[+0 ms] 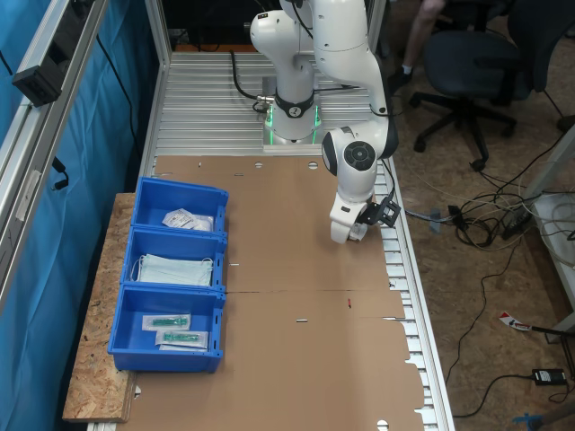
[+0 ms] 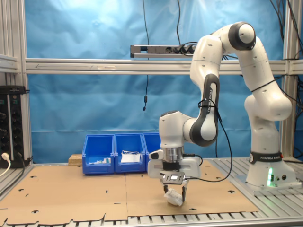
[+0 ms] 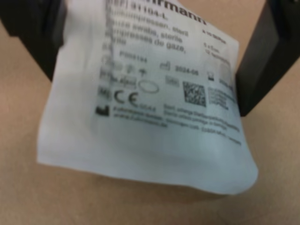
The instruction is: Pick and place sorting task of medical equipment.
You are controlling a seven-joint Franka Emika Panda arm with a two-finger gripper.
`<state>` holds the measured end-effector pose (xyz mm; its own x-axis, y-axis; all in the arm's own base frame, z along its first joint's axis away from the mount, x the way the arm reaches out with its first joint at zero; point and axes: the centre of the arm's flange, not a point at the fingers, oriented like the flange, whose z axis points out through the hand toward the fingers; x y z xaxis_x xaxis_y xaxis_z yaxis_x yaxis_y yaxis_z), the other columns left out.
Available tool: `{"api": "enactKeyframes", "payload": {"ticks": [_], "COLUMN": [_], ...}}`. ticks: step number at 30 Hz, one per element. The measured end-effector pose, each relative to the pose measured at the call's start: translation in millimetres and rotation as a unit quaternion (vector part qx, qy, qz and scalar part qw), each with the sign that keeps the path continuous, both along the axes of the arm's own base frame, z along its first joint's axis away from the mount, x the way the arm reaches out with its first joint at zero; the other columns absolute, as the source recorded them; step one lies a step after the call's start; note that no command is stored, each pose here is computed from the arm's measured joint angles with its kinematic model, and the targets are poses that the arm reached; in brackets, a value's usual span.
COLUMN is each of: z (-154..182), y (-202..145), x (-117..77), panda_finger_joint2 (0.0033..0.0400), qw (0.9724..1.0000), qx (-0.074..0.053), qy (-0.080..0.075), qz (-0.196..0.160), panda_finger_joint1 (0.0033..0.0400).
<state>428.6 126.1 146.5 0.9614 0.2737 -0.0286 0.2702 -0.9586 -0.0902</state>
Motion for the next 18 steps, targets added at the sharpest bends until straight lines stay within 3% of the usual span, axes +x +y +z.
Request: {"api": "enactKeyframes", "payload": {"ticks": [1, 2, 5, 6, 11, 12, 17, 18], "z": [0.0, 0.0, -0.1, -0.1, -0.1, -0.1, 0.6, 1.0], "y": [0.0, 0.0, 0.0, 0.0, 0.0, 0.1, 0.8, 0.8], "x": [0.0, 0.0, 0.0, 0.0, 0.0, 0.0, 0.0, 0.2], "panda_finger_joint2": [0.04, 0.0274, 0.0274, 0.0192, 0.0192, 0.0096, 0.0096, 0.0057], "qw": [1.0, 1.0, 1.0, 1.0, 1.0, 1.0, 1.0, 1.0], "qx": [0.0, 0.0, 0.0, 0.0, 0.0, 0.0, 0.0, 0.0], "qy": [0.0, 0.0, 0.0, 0.0, 0.0, 0.0, -0.001, -0.001], "qz": [0.0, 0.0, 0.0, 0.0, 0.0, 0.0, 0.001, 0.001], "panda_finger_joint1": [0.04, 0.0274, 0.0274, 0.0192, 0.0192, 0.0096, 0.0096, 0.0057]}}
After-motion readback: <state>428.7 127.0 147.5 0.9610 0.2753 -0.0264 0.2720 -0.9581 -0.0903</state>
